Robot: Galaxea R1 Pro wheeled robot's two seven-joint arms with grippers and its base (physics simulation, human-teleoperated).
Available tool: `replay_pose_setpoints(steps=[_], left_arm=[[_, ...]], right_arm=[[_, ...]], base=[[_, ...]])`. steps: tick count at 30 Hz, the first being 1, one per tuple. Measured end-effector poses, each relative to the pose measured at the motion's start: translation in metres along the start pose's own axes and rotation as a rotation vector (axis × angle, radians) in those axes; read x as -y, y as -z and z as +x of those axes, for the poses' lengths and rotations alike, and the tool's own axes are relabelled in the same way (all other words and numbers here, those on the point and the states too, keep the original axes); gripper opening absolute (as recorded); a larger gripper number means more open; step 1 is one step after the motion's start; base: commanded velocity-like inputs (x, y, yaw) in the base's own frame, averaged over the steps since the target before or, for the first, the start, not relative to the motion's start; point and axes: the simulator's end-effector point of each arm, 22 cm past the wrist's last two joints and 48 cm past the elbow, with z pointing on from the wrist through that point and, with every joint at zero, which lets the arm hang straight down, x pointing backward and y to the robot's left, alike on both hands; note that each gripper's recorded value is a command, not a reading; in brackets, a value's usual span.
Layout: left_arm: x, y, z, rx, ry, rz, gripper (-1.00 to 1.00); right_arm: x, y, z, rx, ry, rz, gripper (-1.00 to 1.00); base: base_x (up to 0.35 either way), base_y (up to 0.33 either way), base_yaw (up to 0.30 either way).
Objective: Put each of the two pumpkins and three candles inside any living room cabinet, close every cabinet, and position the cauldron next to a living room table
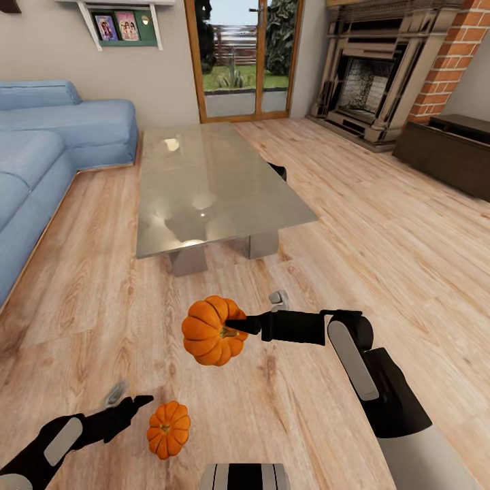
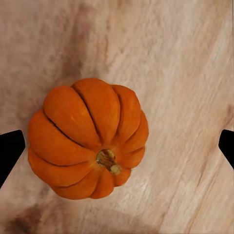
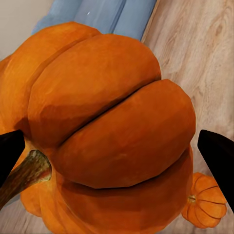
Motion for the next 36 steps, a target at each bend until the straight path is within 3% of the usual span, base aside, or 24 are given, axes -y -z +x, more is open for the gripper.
replay_pose_setpoints(steps=[7, 14, 36], left_arm=[[0.018, -0.012, 0.012, -0.012, -0.001, 0.015, 1.00], [0.020, -0.011, 0.011, -0.010, -0.001, 0.018, 1.00], [0.022, -0.010, 0.009, -0.004, -0.004, 0.023, 1.00]], right_arm=[[0.001, 0.000, 0.000, 0.000, 0.001, 0.004, -1.00], [-0.001, 0.000, -0.001, 0.002, 0.004, 0.001, -1.00], [-0.004, 0.002, -0.003, 0.007, 0.009, -0.002, -1.00]], base=[[0.000, 0.000, 0.042], [-0.065, -0.077, 0.185], [-0.047, -0.046, 0.037]])
